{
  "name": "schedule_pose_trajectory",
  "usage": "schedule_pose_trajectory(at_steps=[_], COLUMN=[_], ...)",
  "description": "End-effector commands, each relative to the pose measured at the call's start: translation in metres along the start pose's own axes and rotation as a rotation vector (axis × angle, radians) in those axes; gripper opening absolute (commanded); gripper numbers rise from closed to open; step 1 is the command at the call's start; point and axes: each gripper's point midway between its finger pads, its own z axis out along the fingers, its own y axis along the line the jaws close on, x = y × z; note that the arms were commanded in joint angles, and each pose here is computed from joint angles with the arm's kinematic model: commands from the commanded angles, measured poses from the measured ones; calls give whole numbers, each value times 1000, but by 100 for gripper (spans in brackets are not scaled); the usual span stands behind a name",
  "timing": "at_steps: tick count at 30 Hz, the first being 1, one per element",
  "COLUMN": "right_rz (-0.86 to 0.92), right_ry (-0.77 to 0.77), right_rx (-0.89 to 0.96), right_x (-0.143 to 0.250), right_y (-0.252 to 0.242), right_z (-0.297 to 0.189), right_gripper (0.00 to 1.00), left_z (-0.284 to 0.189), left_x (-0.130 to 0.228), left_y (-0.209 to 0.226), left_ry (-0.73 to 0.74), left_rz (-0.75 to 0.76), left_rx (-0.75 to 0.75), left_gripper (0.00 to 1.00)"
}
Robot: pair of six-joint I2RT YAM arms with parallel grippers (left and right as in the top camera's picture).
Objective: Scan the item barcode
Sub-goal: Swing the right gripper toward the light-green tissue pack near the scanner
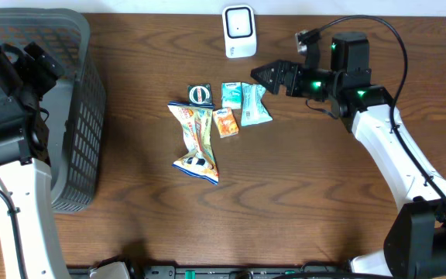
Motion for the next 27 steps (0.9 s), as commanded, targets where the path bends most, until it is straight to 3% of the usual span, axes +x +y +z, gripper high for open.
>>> schedule_pose_trajectory(at_steps=[1,4,9,13,27], right_rz=[-57,-99,-156,-157,43], right_ry=[-50,-109,-228,-262,166], right_rx=[-51,18,362,520,396], right_x=[-23,-44,-79,-86,9], right_y=[28,34,6,-15,-74], right_z=[1,-4,-29,-38,38], right_gripper=[99,99,99,99,99], left_z=[-3,-3,-3,-3,-3], left_x=[-7,-7,-7,-7,-7], left_y=[0,0,0,0,0], left_ry=[-15,-15,-15,-15,-15], left_rz=[6,6,6,6,6], left_rx=[-1,-1,-1,-1,-1], left_gripper=[98,98,98,98,98])
